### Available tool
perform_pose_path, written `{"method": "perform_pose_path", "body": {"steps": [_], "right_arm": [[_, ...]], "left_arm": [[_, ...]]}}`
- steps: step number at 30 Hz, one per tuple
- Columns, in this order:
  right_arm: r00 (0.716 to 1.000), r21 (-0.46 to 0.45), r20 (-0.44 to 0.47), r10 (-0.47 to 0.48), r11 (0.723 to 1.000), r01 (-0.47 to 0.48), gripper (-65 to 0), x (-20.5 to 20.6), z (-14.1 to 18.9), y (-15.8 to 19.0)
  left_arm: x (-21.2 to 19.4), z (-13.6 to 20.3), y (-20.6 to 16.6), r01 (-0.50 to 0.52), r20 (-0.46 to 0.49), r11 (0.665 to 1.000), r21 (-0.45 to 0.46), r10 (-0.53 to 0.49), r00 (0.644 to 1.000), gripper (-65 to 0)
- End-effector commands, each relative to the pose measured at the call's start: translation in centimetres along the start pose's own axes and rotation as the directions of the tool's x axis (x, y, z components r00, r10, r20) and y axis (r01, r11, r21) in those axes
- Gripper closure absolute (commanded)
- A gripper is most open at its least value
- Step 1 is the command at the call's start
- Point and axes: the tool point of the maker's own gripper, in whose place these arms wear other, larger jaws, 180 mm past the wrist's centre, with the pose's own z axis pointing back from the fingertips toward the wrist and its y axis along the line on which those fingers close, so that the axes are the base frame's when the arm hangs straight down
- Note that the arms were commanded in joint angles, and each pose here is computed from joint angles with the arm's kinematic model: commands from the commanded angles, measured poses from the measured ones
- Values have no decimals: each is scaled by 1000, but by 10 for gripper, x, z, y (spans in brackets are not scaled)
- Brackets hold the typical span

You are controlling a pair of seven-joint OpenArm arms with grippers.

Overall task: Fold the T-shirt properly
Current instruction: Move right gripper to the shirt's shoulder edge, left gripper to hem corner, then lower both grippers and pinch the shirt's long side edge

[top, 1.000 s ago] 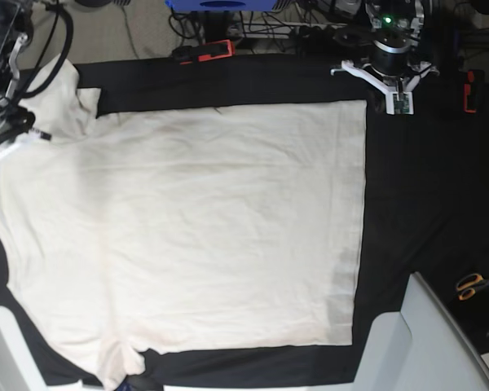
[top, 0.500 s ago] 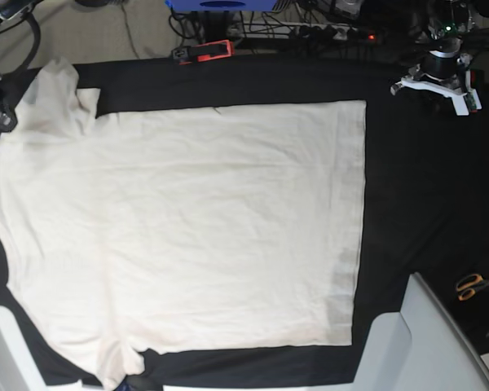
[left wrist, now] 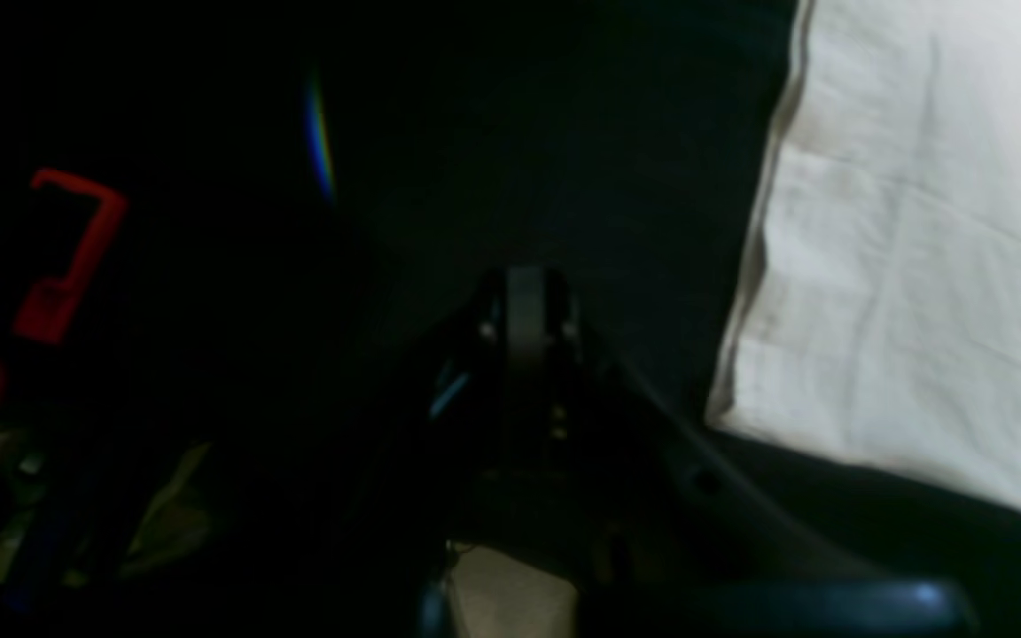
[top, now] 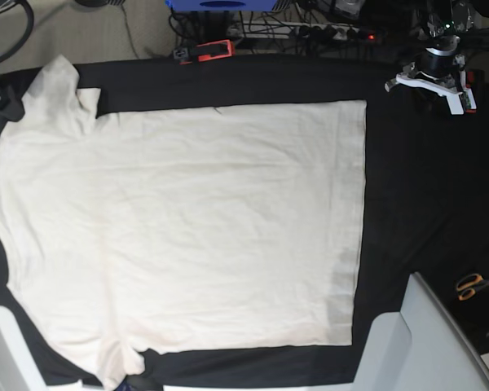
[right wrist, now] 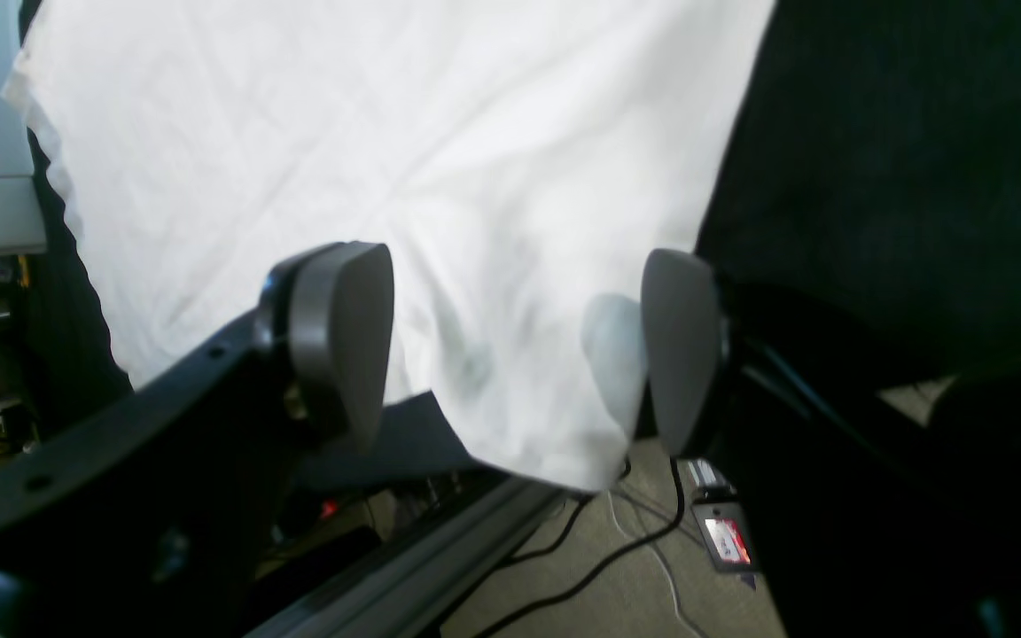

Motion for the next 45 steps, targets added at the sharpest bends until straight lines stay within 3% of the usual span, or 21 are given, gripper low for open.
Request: {"method": "perform_pose_path", "body": {"steps": [1,14,22,29,35,42,44,45], "right_arm": [[999,0,45,26,1000,-26,-417,17,8,0],[997,-66,-53,-57,996,53,-417,-26,1,-29],[996,-58,-63,-62,997,58,-417,-30,-4,-25],[992,-20,-123,-26,1000,24,-417,-41,-20,-9],[996,-13,-84,-28,1000,27,-417,-35,-23,-6],[993,10,-119,-5,1000,6,-416,-42,-32,3],[989,25,-146,0,1000,3,-383,-48,-38,7],[988,31,-154,-6,999,11,-335,-51,-40,8]], "left_arm": [[10,1,1,6,34,1000,-1,-6,999,0],[-2,1,3,12,-42,1000,0,-12,999,0],[-2,1,3,16,-44,1000,2,-16,999,0],[-5,2,5,20,-52,1000,4,-20,998,0],[-7,3,6,22,-58,1000,6,-21,998,0],[-7,4,6,21,-59,1000,6,-20,998,0],[-7,4,6,21,-59,1000,6,-20,998,0],[-7,4,6,21,-59,1000,6,-20,998,0]]}}
